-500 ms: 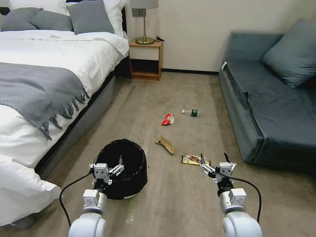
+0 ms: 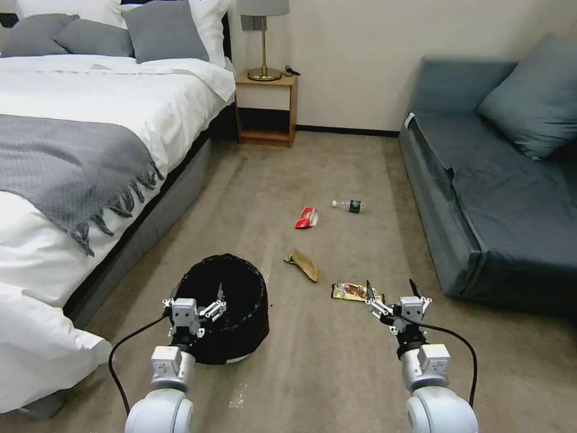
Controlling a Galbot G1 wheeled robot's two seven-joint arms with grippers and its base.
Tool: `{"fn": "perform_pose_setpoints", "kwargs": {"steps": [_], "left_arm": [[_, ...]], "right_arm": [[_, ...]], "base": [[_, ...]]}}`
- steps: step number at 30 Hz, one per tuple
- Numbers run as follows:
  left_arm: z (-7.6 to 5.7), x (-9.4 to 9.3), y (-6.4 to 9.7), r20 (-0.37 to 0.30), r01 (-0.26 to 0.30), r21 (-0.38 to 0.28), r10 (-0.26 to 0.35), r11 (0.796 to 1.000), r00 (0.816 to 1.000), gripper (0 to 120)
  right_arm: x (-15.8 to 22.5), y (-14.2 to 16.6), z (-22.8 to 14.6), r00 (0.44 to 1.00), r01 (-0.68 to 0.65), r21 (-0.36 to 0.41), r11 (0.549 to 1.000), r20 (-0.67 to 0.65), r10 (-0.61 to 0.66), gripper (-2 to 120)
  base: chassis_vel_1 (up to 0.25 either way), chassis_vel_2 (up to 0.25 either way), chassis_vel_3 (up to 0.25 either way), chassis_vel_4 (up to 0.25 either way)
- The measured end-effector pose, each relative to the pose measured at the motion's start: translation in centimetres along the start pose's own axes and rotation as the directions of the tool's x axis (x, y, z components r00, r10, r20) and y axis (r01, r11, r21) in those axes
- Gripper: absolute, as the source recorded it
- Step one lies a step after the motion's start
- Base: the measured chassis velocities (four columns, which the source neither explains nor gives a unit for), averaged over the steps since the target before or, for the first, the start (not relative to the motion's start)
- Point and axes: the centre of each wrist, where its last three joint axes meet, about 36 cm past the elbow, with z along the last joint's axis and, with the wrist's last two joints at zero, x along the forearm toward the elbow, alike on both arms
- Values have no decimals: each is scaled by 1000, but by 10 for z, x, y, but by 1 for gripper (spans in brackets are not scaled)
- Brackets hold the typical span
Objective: Pick up the trash bin, then pick up the garbage on the floor and place it into the trash bin.
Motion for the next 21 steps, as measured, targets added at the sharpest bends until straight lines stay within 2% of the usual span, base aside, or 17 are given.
{"fn": "perform_pose_setpoints", "kwargs": {"steps": [21], "left_arm": [[0, 0, 0, 0, 0, 0, 0, 1000, 1000, 100]], "right_arm": [[0, 0, 0, 1000, 0, 0, 1000, 0, 0, 100]], "base": [[0, 0, 0, 0]]}}
